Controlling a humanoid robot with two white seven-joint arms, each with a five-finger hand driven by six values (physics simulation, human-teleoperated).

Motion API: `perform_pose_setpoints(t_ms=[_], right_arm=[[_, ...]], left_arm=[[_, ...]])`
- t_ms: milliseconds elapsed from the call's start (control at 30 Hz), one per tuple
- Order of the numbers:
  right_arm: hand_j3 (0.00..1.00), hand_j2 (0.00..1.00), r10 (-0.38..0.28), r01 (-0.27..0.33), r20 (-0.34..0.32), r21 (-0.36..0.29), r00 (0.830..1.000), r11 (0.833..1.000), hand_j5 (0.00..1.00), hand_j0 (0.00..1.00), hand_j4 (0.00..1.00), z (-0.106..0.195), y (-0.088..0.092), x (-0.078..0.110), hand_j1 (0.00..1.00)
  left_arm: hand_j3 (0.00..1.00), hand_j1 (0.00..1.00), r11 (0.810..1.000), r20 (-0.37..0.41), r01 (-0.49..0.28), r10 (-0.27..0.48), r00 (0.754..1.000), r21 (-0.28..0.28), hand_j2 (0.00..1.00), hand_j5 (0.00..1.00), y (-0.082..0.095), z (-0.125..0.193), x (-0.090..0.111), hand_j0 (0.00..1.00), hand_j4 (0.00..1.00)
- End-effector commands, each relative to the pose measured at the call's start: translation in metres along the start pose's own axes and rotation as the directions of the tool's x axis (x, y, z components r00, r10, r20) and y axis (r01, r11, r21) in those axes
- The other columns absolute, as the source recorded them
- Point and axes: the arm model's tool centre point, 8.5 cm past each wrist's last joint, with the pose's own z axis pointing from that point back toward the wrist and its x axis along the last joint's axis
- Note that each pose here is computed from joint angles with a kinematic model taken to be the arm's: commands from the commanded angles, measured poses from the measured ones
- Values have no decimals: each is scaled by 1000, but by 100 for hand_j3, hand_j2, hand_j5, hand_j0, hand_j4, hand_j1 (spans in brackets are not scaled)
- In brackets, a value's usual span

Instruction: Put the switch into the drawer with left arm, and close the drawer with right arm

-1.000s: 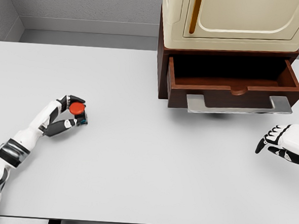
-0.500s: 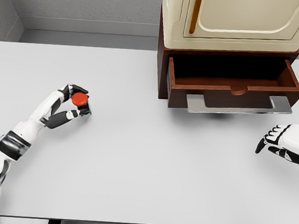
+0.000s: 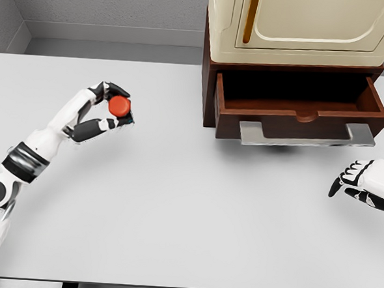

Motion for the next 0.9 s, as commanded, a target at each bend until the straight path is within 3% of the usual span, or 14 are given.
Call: perform_pose_setpoints(t_ms=[0,300,867], right_arm=[[49,49,-3,3,-1,-3,1000,1000,49,49,49,0,-1,0,49],[49,49,-3,3,-1,-3,1000,1000,49,49,49,0,-1,0,49],[50,50,-1,1,-2,-3,1000,1000,50,50,50,0,-1,-1,50]], left_arm=[[39,39,999,-6,-15,15,1000,-30,39,39,-11,-5,3,39,39],[39,39,998,71,-23,27,997,-62,39,39,-22,-41,28,39,39],[39,39,998,188,-29,39,981,-56,39,39,-32,-76,61,39,39]])
